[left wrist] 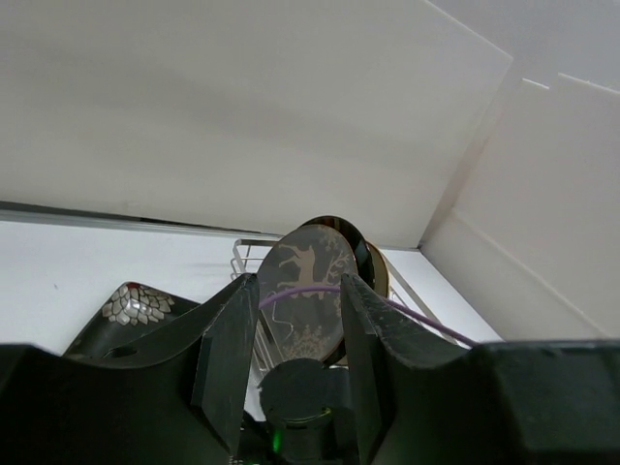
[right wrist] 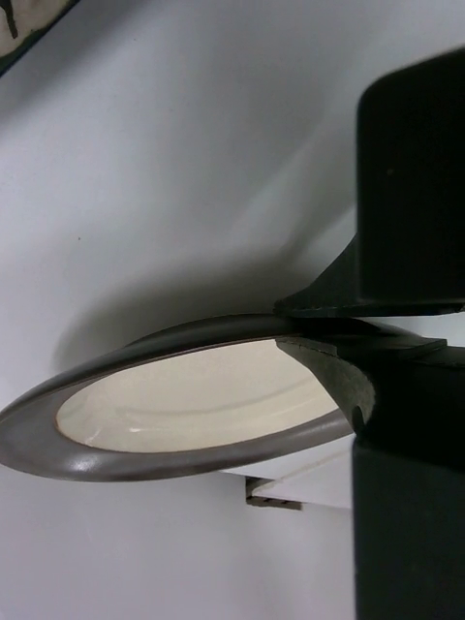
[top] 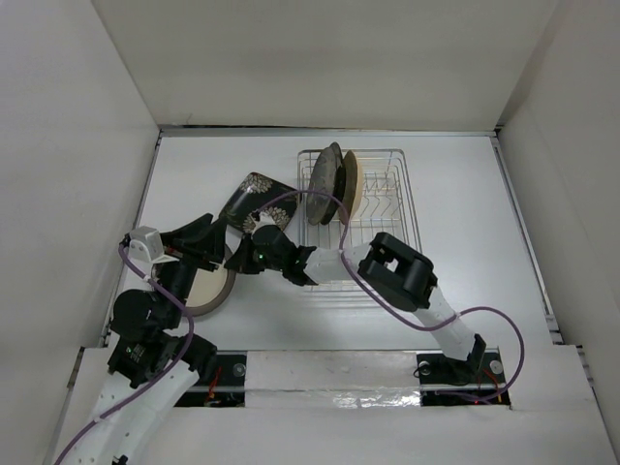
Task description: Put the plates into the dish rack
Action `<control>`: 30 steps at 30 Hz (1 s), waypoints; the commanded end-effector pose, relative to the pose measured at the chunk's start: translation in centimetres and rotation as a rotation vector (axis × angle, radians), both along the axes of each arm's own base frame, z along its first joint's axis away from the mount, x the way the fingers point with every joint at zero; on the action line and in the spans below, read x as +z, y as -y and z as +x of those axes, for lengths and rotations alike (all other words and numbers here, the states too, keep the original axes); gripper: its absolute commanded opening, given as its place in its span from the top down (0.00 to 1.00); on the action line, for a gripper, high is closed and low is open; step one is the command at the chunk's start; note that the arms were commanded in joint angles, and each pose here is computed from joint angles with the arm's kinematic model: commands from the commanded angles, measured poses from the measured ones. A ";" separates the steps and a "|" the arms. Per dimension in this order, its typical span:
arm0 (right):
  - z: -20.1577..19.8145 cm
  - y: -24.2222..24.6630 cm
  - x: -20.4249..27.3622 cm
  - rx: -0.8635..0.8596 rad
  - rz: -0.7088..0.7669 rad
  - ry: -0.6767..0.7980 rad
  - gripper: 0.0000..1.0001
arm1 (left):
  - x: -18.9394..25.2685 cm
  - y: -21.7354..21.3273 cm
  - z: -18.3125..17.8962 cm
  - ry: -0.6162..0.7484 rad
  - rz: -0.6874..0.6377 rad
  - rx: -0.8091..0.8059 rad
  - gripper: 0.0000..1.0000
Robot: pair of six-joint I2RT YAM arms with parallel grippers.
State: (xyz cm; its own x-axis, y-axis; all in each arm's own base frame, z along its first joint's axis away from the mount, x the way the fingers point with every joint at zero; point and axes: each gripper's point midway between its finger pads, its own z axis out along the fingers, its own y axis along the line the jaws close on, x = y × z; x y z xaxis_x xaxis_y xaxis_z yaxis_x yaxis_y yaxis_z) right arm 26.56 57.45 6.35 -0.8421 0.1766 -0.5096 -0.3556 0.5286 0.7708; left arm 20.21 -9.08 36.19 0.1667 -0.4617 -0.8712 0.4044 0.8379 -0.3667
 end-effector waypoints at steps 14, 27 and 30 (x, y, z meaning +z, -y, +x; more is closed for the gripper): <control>5.2 9.8 27.2 -0.248 0.180 0.532 1.00 | 1.7 -2.2 -0.8 0.061 -0.054 0.083 0.63; 12.4 29.3 37.2 -0.671 0.172 0.682 1.00 | 0.7 -1.4 0.1 0.028 -0.029 0.071 0.61; 12.6 34.8 38.3 -0.757 0.206 0.701 1.00 | 0.6 -0.8 0.4 0.021 -0.019 0.050 0.61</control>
